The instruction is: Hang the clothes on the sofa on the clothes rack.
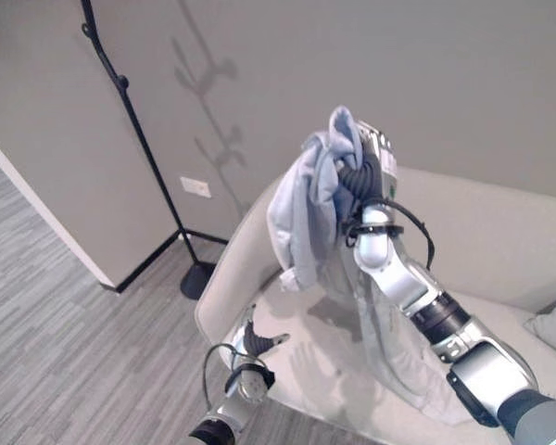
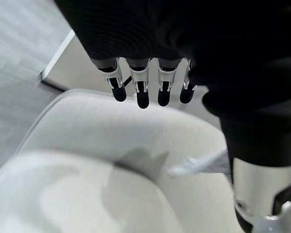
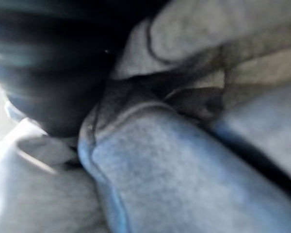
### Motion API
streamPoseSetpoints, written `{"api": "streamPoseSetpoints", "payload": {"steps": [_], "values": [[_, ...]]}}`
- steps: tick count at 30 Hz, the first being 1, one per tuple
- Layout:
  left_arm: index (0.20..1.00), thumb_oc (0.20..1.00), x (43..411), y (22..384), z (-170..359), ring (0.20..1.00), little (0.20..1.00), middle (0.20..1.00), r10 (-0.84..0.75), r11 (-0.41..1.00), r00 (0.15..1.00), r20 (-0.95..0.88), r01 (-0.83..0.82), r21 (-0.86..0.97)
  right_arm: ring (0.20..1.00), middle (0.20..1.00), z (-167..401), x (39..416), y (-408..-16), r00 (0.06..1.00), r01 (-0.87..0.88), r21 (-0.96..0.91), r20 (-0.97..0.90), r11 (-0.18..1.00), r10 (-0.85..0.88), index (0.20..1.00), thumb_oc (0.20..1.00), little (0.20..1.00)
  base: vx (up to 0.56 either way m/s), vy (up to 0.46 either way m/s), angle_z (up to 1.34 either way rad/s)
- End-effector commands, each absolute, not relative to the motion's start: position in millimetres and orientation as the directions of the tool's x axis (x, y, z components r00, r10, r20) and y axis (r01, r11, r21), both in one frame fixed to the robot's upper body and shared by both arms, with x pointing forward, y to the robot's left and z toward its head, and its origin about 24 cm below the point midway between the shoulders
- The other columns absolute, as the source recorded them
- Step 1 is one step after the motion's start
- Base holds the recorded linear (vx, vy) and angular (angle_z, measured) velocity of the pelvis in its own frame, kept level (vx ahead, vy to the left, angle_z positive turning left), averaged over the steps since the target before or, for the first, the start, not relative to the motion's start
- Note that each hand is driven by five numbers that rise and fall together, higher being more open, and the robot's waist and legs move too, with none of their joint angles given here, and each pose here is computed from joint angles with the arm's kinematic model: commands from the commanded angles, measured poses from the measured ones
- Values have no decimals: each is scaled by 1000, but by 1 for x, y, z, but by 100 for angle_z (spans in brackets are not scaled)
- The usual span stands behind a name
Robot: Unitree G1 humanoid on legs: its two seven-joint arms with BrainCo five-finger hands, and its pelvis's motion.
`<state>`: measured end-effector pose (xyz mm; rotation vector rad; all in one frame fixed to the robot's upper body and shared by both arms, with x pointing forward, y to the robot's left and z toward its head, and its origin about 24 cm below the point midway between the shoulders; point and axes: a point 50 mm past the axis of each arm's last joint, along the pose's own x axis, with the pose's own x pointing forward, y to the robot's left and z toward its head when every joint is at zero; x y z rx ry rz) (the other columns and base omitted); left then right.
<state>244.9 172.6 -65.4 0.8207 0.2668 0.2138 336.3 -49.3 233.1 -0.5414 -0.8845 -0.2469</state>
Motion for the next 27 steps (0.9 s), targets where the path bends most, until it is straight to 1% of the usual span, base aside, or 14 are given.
{"api": "streamPoseSetpoints", "payload": {"steps": [1, 4, 7, 9, 10, 12, 14, 15, 17, 20, 27], "values": [[1000, 1000, 265, 181, -48, 1000, 1000, 1000, 283, 563, 959, -15, -153, 812, 200, 200, 285, 324, -32, 463, 380, -160, 886, 911, -37, 200, 200, 200, 0, 0, 0], [1000, 1000, 268, 177, -46, 1000, 1000, 1000, 277, 582, 961, -11, -159, 797, 200, 200, 302, 321, -24, 433, 352, -133, 901, 927, -35, 200, 200, 200, 0, 0, 0], [1000, 1000, 274, 168, -41, 1000, 1000, 1000, 256, 612, 967, 0, -162, 774, 200, 200, 311, 321, -14, 438, 309, -118, 898, 944, -31, 200, 200, 200, 0, 0, 0], [1000, 1000, 278, 156, -38, 1000, 1000, 1000, 244, 675, 970, -15, -158, 721, 200, 200, 314, 319, -5, 456, 256, -109, 890, 961, -20, 200, 200, 200, 0, 0, 0], [1000, 1000, 278, 156, -38, 1000, 1000, 1000, 244, 675, 970, -15, -158, 720, 200, 200, 314, 319, -4, 456, 256, -109, 890, 961, -20, 200, 200, 200, 0, 0, 0], [1000, 1000, 281, 142, -35, 1000, 1000, 1000, 218, 738, 975, -30, -145, 659, 200, 200, 316, 316, 1, 456, 229, -113, 890, 967, -5, 200, 200, 200, 0, 0, 0], [1000, 1000, 282, 125, -33, 1000, 1000, 1000, 164, 786, 985, -53, -98, 611, 200, 200, 317, 313, 4, 456, 208, -116, 890, 971, 9, 200, 200, 200, 0, 0, 0], [1000, 1000, 282, 111, -31, 1000, 1000, 1000, 110, 808, 992, -64, -52, 587, 200, 200, 319, 311, 7, 451, 187, -112, 892, 976, 16, 200, 200, 200, 15, 2, -4], [1000, 1000, 283, 95, -30, 1000, 1000, 1000, 36, 802, 997, -69, 13, 597, 200, 200, 320, 306, 11, 447, 154, -109, 894, 982, 29, 200, 200, 200, 6, 9, -4], [1000, 1000, 283, 90, -31, 1000, 1000, 1000, 15, 795, 997, -75, 34, 605, 200, 200, 320, 305, 12, 444, 142, -112, 895, 984, 38, 200, 200, 200, -7, 10, -7], [1000, 1000, 283, 62, -33, 1000, 1000, 1000, -60, 827, 987, -148, 132, 547, 200, 200, 327, 293, 21, 422, 77, -115, 904, 990, 72, 200, 200, 200, -5, 5, -3]]}}
